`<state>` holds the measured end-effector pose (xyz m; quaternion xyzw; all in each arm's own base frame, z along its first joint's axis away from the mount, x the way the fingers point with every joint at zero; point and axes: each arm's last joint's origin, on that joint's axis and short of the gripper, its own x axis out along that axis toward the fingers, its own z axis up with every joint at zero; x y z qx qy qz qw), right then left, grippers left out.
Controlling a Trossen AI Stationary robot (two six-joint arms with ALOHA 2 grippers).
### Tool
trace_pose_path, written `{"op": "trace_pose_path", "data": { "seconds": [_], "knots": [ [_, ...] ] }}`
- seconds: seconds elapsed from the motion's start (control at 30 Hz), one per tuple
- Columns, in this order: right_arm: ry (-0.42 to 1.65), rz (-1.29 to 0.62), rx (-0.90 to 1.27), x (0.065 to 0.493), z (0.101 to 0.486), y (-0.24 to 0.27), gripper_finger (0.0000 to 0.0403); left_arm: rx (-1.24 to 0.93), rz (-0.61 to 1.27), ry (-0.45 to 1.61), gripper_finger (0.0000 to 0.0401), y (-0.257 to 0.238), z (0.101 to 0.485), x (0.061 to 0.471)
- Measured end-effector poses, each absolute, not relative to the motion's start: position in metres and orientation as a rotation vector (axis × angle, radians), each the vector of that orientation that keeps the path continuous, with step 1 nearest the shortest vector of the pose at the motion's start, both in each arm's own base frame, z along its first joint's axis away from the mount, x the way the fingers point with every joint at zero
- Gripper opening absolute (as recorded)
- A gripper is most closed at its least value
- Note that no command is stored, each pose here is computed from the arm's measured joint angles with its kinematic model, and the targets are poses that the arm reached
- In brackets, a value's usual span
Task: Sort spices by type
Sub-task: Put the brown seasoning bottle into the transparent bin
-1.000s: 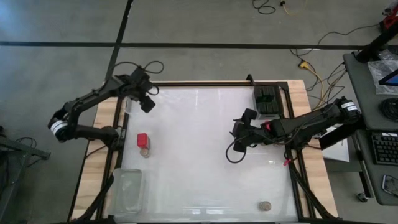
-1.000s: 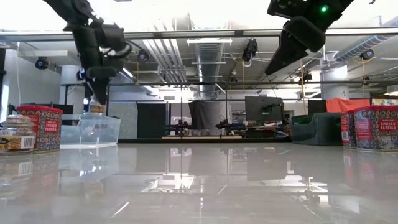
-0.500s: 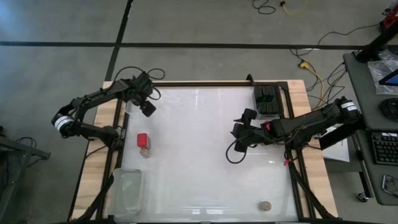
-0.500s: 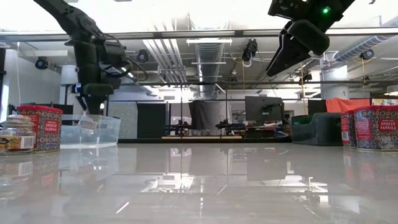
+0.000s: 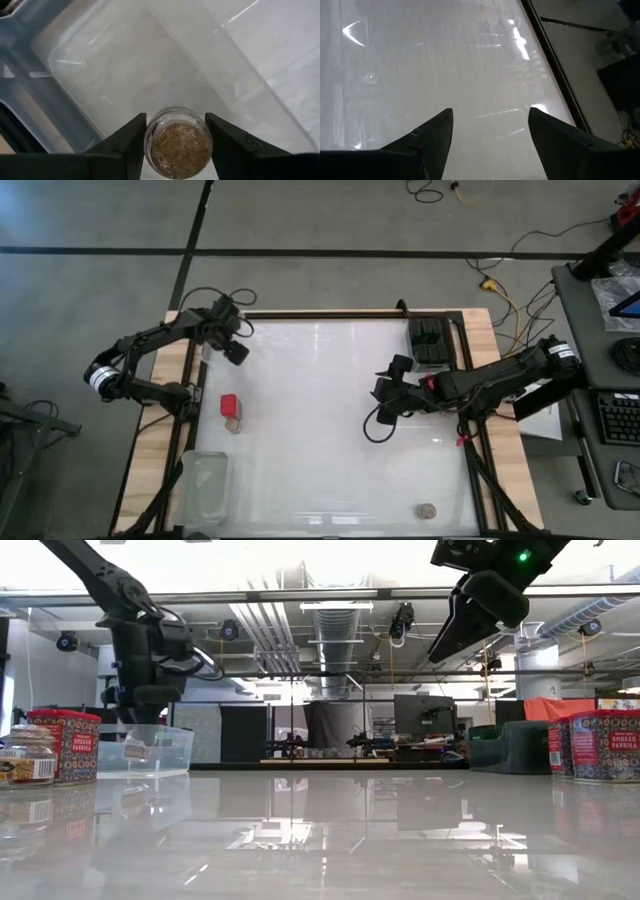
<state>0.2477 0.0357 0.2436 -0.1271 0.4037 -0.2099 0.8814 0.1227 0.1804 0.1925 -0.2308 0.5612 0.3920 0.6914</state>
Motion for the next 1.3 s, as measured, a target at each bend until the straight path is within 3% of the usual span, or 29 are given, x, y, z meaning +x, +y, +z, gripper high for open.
{"op": "trace_pose_path", "data": {
  "seconds": [0.57,1.3],
  "knots": [
    [0.836,-0.443,-0.24,0.248,0.244,0.036,0.0243,-0.635,0.793,1.249,0.0166,0.188,0.179,0.12],
    [0.847,-0.419,-0.232,0.247,0.243,0.036,0.0237,-0.633,0.759,1.238,0.0166,0.19,0.179,0.121]
  ]
}}
